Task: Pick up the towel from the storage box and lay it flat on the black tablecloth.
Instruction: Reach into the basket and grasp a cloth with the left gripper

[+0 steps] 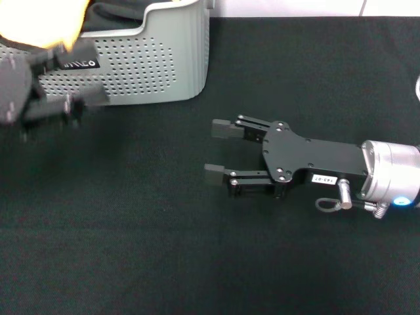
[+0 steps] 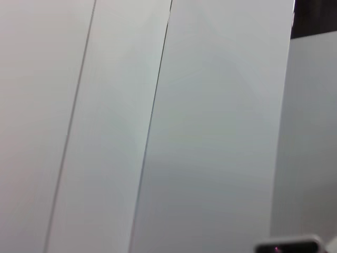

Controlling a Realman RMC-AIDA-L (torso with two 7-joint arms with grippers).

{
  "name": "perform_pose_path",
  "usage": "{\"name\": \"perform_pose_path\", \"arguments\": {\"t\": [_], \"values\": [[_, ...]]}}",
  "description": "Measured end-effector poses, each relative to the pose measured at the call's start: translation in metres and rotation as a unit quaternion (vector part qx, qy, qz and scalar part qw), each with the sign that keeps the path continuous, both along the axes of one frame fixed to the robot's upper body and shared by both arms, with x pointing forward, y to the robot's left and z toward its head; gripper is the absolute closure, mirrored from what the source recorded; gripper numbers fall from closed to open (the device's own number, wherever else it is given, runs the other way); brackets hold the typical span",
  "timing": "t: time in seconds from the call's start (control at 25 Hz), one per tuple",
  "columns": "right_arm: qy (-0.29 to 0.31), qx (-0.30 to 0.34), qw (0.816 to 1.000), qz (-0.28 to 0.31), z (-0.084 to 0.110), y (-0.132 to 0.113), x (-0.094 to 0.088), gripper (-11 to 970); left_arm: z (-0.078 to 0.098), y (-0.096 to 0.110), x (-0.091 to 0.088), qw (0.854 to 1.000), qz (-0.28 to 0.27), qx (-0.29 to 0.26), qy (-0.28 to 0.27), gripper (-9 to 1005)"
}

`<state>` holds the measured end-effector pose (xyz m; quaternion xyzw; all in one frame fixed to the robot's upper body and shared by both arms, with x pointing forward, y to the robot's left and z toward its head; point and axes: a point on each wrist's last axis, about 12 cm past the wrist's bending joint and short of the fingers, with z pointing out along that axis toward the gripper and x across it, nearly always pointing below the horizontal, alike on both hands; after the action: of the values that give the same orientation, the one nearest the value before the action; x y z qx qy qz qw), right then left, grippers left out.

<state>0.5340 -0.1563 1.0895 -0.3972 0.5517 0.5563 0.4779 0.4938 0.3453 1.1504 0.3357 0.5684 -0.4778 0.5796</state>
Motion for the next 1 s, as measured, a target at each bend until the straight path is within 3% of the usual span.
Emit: {"name": "perform_pose_path", "arguments": {"t": [0.24, 0.4, 0.52, 0.64, 1.0], "values": [[0.009, 0.005, 0.999, -0.042, -0.012, -0.017, -0.009, 102, 0.058, -0.004, 0.029, 0.993, 0.071, 0.086, -0.029, 167], [0.007, 0.012, 0.997, -0.075, -0.018, -0.027, -0.013, 102, 0.094, -0.013, 0.039, 0.977, 0.139, 0.146, -0.064, 167], [0.003, 0.014, 0.996, -0.083, -0.018, -0.028, -0.013, 102, 0.121, -0.022, 0.059, 0.960, 0.204, 0.176, -0.081, 167], [0.003, 0.012, 0.996, -0.084, -0.019, -0.030, -0.014, 102, 0.130, -0.030, 0.083, 0.945, 0.244, 0.206, -0.069, 168], [-0.002, 0.002, 0.994, -0.106, -0.027, -0.035, -0.019, 101, 0.135, -0.034, 0.120, 0.900, 0.327, 0.286, -0.010, 169]]}}
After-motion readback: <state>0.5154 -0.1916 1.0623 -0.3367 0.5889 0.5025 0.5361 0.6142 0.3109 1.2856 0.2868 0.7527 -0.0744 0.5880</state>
